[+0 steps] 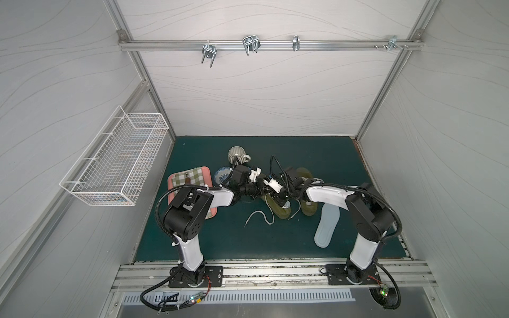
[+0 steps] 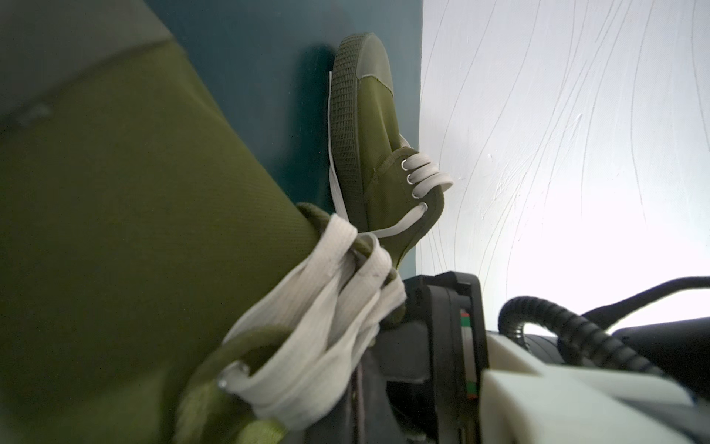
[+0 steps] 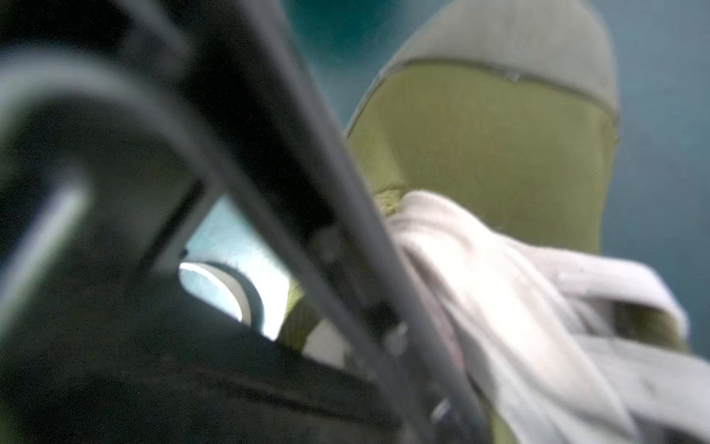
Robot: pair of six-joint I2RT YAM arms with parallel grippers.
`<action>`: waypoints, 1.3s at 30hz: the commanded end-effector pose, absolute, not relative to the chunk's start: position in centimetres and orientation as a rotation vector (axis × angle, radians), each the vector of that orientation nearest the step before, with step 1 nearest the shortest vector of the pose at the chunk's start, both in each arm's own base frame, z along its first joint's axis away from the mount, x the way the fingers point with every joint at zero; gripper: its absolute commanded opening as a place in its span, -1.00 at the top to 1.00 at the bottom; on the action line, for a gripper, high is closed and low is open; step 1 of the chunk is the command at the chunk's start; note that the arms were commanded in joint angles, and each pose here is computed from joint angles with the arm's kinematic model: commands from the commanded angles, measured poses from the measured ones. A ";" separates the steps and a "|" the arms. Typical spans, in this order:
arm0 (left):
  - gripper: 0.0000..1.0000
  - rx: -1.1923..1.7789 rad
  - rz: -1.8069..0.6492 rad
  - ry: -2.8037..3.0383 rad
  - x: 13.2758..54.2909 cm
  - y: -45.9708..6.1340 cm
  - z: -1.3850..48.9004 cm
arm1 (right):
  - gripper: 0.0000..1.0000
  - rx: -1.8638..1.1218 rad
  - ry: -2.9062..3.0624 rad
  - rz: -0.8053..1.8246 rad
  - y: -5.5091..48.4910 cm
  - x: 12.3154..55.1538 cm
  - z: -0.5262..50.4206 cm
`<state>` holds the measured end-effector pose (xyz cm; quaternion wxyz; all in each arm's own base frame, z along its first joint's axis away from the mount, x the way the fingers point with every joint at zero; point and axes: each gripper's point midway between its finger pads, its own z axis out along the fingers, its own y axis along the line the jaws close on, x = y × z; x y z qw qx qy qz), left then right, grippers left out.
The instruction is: Insert the insole into the shoe
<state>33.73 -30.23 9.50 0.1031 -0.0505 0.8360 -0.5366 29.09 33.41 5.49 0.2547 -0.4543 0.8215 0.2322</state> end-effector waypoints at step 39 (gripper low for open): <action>1.00 -0.165 -1.545 2.417 35.8 -30.5 10.4 | -0.48 -1.098 2.547 0.491 27.0 24.3 12.4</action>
